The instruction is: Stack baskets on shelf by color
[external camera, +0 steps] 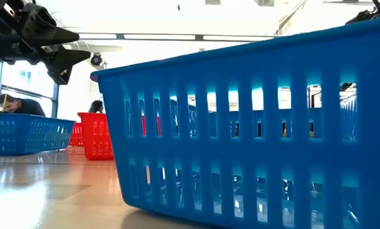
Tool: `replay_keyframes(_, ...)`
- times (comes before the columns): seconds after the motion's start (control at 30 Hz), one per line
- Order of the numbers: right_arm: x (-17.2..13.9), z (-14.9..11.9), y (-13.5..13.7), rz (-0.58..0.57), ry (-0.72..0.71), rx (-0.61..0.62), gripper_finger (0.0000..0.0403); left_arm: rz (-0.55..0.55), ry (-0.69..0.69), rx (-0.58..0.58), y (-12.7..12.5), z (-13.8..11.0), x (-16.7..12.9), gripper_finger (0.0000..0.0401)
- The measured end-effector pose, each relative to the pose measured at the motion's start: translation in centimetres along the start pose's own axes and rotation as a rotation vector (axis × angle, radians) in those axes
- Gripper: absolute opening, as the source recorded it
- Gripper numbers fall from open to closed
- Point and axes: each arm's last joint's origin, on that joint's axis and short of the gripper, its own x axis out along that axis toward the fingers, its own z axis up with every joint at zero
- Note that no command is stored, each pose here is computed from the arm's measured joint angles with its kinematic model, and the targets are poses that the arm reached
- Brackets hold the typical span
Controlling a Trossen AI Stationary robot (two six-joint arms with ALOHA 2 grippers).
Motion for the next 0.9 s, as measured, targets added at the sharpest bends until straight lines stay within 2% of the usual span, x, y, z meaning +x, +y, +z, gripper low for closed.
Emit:
replay_keyframes(0.53, 0.0, 0.0, 0.0, 0.000, 0.000, 0.000, 0.0096, 0.035, -0.026, -0.009, 0.1, 0.2, 0.0, 0.0202)
replay_keyframes(0.8, 0.0, 0.0, 0.0, 0.000, 0.000, 0.000, 0.0096, 0.027, -0.192, -0.264, -0.2, 1.6, -0.1, 0.0202)
replay_keyframes(0.9, 0.0, 0.0, 0.0, 0.000, 0.000, 0.000, 0.0096, 0.053, -0.234, -0.299, -0.1, 1.8, -0.2, 0.0202)
